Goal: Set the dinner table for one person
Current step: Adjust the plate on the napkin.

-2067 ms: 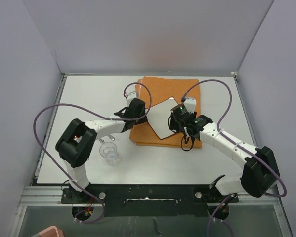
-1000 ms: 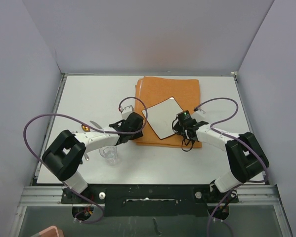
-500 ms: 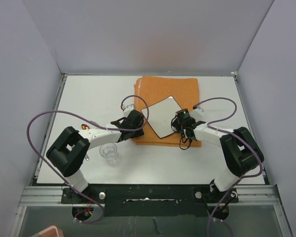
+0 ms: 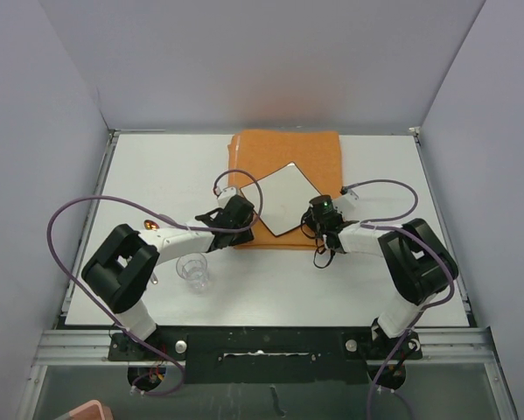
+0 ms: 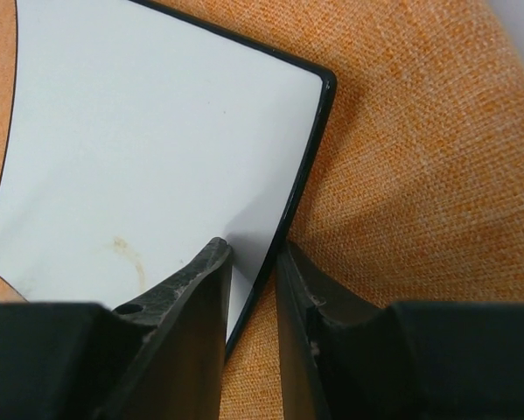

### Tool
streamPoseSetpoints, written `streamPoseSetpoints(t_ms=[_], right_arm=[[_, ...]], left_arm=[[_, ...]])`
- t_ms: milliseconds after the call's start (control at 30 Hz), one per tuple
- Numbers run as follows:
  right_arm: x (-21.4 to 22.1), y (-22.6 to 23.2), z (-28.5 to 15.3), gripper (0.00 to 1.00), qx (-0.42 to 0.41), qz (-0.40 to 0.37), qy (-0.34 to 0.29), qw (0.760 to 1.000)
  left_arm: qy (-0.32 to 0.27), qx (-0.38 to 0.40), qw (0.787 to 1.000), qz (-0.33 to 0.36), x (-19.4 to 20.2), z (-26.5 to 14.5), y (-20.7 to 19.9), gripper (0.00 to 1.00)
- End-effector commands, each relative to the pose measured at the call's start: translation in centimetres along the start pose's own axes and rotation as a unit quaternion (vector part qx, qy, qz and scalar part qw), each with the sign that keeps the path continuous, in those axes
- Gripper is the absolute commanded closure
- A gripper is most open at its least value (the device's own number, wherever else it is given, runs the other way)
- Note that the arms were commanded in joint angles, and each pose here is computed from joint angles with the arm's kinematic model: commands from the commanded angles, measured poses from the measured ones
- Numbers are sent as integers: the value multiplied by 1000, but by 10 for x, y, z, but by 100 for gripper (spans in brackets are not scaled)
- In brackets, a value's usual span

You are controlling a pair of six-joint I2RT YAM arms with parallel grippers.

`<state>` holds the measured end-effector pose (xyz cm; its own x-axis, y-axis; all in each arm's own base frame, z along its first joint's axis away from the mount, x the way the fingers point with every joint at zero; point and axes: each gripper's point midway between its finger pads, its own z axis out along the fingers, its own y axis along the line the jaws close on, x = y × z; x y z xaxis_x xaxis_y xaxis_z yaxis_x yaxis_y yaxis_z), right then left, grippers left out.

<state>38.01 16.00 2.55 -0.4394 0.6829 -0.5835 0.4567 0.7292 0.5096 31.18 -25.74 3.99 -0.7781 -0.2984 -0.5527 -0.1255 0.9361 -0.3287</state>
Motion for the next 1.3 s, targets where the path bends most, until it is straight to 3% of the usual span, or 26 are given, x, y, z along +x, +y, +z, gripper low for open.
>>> streamPoseSetpoints(t_ms=[0,167,433,600,867,1267], right_arm=[[3,13,-2,100,-38,-22,-13,999],[-17,55,-25,100,-133,-38,-36,990],[-42,97,-59,100,-205,-68,-55,975],[-53,121,-70,100,-248,-133,-76,957],[-69,129,-39,100,-242,-202,-87,945],[-101,107,20,100,-196,-216,-83,953]], left_arm=[[-13,3,1000,-6,-10,-10,2,72],[-14,2,1000,-7,-10,-12,3,72],[-14,2,1000,-16,-11,-8,3,72],[-12,3,1000,-23,-8,-9,4,72],[-12,3,1000,-29,-6,-13,9,72],[-23,-1,999,-35,-15,-21,19,72]])
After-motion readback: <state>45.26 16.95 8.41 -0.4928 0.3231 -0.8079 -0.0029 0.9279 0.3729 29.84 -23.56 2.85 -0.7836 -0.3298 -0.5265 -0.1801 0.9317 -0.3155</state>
